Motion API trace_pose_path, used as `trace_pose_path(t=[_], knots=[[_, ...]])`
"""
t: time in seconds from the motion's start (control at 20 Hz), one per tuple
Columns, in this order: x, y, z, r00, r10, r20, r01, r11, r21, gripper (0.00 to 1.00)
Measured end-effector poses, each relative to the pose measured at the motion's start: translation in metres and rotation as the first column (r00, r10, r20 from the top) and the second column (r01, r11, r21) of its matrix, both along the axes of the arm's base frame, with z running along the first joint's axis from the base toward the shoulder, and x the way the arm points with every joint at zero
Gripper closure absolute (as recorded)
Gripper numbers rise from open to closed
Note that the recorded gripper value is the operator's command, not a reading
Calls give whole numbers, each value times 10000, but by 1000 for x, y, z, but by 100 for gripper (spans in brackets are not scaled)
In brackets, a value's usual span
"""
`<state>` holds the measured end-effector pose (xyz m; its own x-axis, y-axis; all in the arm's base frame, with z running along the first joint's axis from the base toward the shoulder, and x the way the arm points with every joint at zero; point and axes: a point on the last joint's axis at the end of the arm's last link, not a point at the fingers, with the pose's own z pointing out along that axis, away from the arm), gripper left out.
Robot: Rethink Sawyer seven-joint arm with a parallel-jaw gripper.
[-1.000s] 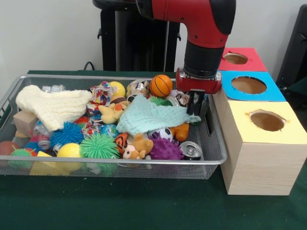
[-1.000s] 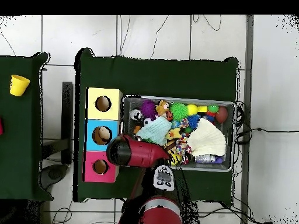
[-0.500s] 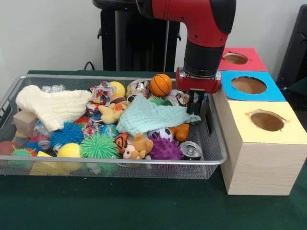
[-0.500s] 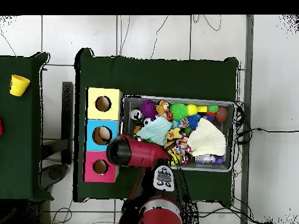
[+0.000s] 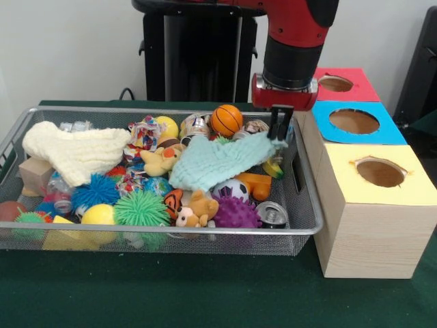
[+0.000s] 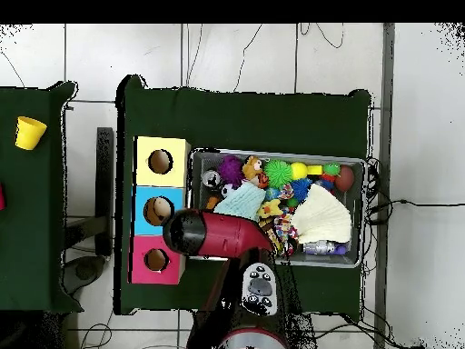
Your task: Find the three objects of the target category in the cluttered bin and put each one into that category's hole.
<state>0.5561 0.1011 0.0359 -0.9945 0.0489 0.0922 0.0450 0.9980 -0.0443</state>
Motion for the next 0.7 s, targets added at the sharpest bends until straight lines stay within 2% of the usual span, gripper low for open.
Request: trace_pose_path(t=[0.15,0.3,0.65,0.7], knots=[[1,-6,14,9990,84,-441,-85,10000,-22,100],[5,-13,23,9982,159,-583,-163,9998,-69,100],[26,-51,36,9999,-3,-146,1,9998,-176,100],[34,-60,39,10000,-15,18,16,9998,-204,100]])
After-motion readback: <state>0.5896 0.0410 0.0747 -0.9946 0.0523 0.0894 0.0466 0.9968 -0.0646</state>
